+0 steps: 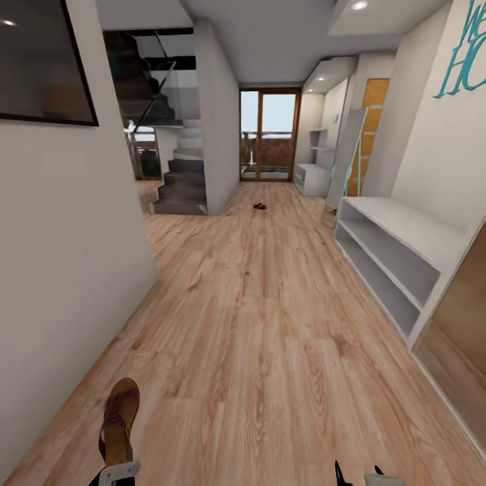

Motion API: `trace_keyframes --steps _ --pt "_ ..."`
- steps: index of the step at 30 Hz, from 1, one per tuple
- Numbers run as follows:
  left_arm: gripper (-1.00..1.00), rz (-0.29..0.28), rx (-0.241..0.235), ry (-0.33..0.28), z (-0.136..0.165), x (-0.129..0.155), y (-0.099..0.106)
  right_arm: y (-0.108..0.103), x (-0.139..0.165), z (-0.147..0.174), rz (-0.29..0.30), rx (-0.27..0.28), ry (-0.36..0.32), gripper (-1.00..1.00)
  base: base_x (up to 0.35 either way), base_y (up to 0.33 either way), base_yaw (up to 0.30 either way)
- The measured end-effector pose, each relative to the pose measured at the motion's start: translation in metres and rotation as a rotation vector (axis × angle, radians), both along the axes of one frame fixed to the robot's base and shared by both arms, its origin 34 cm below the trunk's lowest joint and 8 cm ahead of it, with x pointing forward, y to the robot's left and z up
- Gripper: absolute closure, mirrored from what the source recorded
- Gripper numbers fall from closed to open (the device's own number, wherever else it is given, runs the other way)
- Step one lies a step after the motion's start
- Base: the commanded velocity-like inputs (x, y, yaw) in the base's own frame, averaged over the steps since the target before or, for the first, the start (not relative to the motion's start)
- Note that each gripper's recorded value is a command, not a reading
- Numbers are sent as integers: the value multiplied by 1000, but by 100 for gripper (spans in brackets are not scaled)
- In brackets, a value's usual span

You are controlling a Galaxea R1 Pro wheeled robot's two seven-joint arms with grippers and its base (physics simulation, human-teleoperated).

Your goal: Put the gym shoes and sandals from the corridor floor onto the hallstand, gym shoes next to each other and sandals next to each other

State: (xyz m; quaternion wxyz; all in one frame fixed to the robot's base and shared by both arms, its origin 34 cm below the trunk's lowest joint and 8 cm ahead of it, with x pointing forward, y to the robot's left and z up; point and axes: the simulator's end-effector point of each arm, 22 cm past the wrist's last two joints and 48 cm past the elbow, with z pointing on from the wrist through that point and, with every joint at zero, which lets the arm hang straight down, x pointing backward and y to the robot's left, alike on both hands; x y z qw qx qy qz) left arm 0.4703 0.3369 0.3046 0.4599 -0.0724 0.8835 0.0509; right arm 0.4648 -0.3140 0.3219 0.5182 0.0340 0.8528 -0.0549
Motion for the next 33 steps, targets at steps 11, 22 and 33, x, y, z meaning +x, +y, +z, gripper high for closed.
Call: trace_keyframes --steps 11,22,33 --pt "100 0 0 0 0 0 0 0 0 0 0 0 1 -100 325 -88 0" --pt "100 0 0 0 0 0 0 0 0 0 0 0 1 -100 339 -2 -7" --pt "100 0 0 -3 1 1 0 0 1 1 0 1 -3 -100 340 0 -183"
